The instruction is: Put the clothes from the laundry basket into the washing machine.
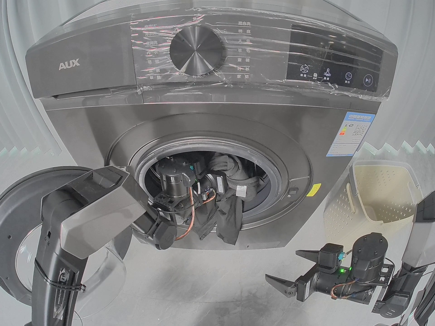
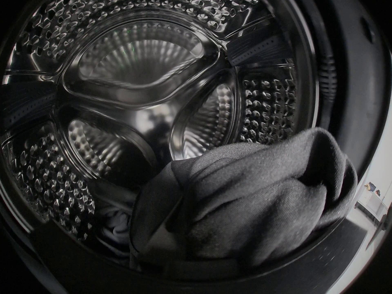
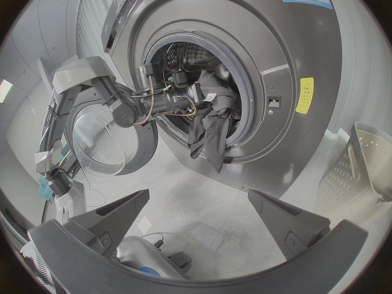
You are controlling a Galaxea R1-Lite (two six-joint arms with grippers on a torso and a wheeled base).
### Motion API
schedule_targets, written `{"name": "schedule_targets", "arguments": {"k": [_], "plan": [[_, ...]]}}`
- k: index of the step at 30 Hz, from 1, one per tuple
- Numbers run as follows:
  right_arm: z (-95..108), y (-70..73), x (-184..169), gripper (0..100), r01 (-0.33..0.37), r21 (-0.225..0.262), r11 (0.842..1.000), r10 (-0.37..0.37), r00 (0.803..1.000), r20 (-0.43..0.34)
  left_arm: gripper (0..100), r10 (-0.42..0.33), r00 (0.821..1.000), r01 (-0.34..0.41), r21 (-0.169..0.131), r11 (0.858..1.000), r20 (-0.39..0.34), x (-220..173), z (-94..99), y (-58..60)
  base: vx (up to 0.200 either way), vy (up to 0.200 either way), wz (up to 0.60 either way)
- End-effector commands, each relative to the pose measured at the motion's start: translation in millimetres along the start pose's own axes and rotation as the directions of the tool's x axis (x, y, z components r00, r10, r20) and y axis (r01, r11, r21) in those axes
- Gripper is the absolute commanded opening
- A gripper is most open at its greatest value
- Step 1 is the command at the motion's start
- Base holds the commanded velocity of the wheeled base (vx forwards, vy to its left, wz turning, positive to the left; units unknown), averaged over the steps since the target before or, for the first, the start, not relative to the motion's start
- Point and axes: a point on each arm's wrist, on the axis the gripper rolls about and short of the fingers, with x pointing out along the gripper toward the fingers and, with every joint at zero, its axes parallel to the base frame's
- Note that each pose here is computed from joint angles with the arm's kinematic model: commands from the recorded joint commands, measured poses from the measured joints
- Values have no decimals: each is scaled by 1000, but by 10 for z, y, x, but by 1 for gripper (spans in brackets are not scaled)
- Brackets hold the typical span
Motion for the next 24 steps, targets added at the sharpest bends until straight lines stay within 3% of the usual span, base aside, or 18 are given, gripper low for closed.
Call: {"name": "schedule_targets", "arguments": {"k": [1,9,15,20,21,24], "plan": [[-4,30,-2,100,-12,-8,1000,12,1000,-2,0,37,999,-37,3,999,9,260,-147,106,0,0,0],[-8,40,16,100,-18,-6,1000,18,1000,5,0,61,997,-61,2,998,50,471,-223,203,0,0,0],[-26,37,20,100,-16,-6,1000,16,1000,-4,0,157,982,-158,-5,987,102,690,-160,406,0,0,0],[-27,41,25,100,-18,-7,1000,18,1000,-4,0,162,983,-162,-2,987,88,678,-137,412,0,0,0],[-27,41,25,100,-18,-7,1000,18,1000,-4,100,162,983,-162,-2,987,87,676,-141,412,0,0,0],[-30,40,18,100,-17,-5,1000,17,1000,-6,100,160,984,-160,-2,987,79,657,-169,398,0,0,0]]}}
